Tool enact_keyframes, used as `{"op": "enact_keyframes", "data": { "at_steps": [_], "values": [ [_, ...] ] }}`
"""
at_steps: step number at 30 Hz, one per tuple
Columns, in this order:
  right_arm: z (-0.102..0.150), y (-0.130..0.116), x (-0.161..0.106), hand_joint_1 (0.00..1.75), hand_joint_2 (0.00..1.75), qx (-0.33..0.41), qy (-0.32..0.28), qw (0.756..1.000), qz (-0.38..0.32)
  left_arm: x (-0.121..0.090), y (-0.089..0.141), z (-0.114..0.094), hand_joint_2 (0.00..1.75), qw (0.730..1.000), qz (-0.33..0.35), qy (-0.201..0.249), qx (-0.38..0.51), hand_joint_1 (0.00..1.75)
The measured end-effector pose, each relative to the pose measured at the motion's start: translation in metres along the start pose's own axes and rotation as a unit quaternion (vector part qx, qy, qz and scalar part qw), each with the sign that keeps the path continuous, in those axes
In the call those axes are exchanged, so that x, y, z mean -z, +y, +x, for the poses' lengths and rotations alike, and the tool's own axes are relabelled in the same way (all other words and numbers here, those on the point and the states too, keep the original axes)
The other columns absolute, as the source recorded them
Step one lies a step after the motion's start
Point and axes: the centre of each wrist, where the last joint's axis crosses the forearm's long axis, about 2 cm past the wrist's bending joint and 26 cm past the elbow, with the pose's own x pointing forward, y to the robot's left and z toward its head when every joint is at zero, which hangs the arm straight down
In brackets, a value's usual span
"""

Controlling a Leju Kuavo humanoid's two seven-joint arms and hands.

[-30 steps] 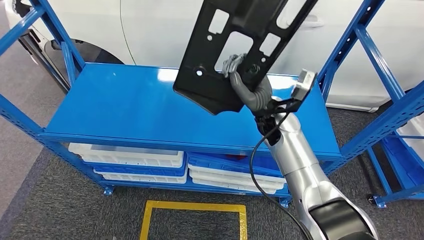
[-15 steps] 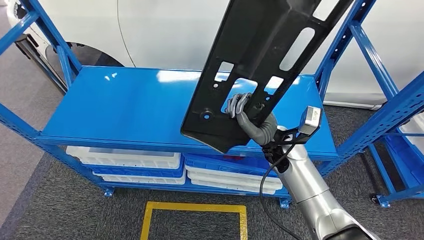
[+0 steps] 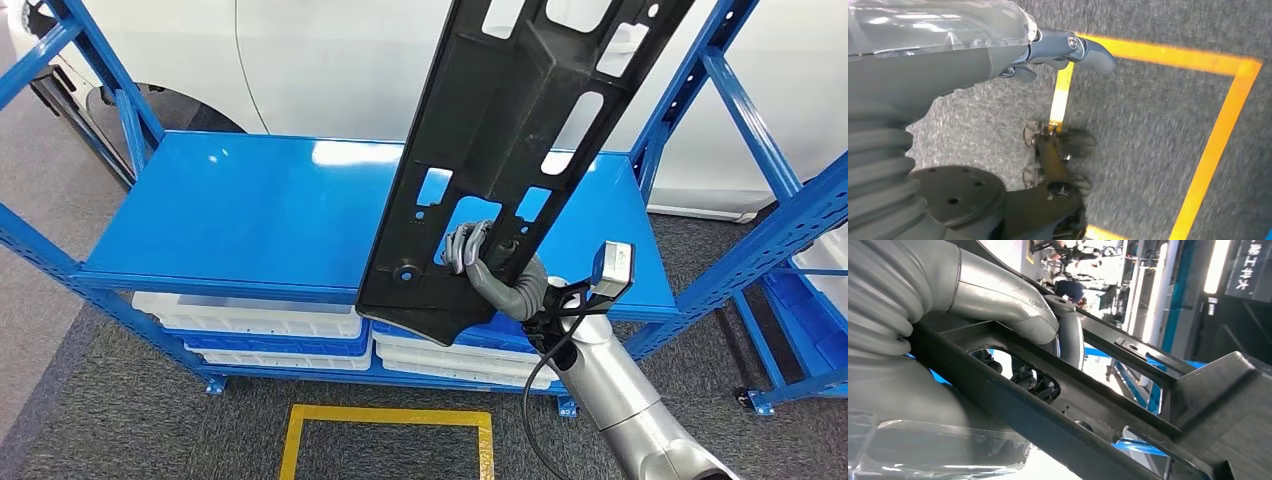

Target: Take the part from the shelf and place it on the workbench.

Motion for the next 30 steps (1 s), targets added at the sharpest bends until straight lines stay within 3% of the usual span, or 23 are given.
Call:
{"op": "enact_keyframes", "data": {
  "at_steps": [10,30],
  "values": [
    [0.0008,-0.0028,-0.0013,1.75,1.75,0.0,0.01,1.0,0.004,0.0008,-0.0005,0.0024,1.75,0.999,0.017,0.032,-0.003,0.0],
    [-0.0015,-0.0068,-0.0028,1.75,1.75,-0.002,0.025,0.999,-0.025,0.001,-0.001,0.003,1.75,0.999,0.012,0.042,-0.016,0.0]
  ]
}}
